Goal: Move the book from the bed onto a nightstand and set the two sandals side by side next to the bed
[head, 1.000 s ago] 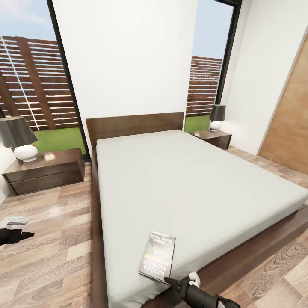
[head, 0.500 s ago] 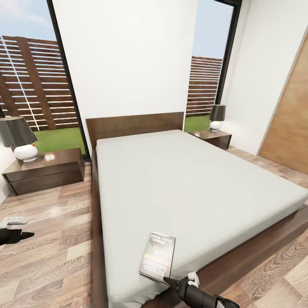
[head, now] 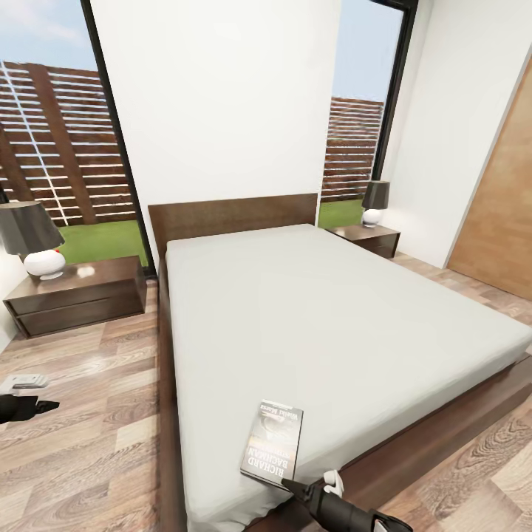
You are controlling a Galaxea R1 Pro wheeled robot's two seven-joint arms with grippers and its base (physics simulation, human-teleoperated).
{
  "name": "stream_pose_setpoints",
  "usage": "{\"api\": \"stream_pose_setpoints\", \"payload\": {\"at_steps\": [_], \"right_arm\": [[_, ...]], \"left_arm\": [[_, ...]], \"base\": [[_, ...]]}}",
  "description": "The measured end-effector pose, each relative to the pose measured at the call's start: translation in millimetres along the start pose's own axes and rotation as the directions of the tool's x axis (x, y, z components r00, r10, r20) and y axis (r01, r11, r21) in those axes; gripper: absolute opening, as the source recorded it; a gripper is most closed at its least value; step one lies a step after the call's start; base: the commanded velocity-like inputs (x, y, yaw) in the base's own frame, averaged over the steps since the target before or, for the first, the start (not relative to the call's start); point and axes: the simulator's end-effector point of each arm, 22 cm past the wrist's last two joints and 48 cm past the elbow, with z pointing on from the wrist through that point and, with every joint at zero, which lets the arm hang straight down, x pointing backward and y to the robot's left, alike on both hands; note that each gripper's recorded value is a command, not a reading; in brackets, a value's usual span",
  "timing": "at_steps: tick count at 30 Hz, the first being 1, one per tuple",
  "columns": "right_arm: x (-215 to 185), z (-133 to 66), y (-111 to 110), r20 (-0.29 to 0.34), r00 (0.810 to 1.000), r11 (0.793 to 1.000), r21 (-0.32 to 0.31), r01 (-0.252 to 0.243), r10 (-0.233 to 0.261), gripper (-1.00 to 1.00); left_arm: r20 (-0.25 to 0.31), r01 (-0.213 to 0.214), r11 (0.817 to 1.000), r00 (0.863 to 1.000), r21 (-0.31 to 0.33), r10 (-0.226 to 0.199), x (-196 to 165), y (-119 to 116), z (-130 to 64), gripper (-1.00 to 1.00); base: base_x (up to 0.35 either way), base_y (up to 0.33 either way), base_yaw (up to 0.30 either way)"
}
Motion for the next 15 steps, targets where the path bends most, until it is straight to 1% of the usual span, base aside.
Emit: {"api": "stream_pose_setpoints", "payload": {"at_steps": [15], "right_arm": [[0.9,1.8,2.1,-0.001,1.000,1.000,-0.006,0.001,-0.001,1.00]], "left_arm": [[0.001,0.000,1.000,1.000,0.000,0.000,-0.2,0.0,0.0,1.00]], "base": [[0.000,0.000,0.000]]}}
